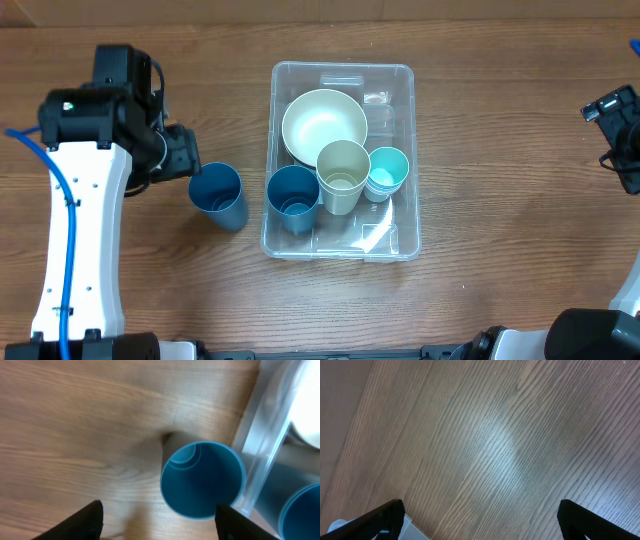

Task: Pack container
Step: 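Grasp the remaining dark blue cup with the left gripper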

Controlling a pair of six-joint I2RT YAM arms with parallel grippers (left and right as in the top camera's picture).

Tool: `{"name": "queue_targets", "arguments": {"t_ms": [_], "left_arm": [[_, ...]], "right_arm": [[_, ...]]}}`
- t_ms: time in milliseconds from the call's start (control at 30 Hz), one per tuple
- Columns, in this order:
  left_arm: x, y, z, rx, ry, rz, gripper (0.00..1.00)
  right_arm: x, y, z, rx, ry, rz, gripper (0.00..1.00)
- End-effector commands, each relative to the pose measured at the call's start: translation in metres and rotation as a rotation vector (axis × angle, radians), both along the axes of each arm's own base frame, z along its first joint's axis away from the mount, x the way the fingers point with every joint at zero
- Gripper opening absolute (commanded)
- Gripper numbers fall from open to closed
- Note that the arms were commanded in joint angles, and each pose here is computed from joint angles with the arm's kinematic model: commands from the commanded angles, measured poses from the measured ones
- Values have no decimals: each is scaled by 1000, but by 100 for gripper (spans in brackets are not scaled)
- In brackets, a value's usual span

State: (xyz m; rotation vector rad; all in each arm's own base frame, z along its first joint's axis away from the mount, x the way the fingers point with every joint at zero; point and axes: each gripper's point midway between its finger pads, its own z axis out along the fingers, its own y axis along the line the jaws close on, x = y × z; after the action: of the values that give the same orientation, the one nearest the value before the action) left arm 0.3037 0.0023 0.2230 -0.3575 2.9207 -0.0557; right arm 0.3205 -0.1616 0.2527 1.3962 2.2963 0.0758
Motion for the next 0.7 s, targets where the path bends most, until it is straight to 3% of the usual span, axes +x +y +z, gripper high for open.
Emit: {"name": "queue_targets", "arguments": {"t_ms": [0,67,167,267,333,367,533,667], "left_arm": [[-6,-13,-34,-85,57,-43,70],[-10,-11,-54,-76,95,-39,70],[-13,-10,-84,-74,130,-37,61],[-13,-10,-112,-79,144,-7,42],[-15,-8,-125,-81,160,23,13],[-14,-8,-126,-82,159,35,6],[2,2,-96,-36,86,89,4],[14,22,-18,74,-29,118,4]], "right_arm": [[1,-2,2,-4,-9,-7,100],[1,-2,2,-4,-9,-7,100],[1,-2,2,-4,-9,-7,100],[1,-2,2,-4,-9,-7,100],[1,-2,2,-4,-9,-7,100],[1,-2,2,-4,-9,-7,100],[1,-2,2,-4,-9,-7,100],[1,-2,2,-4,-9,-7,100]]}}
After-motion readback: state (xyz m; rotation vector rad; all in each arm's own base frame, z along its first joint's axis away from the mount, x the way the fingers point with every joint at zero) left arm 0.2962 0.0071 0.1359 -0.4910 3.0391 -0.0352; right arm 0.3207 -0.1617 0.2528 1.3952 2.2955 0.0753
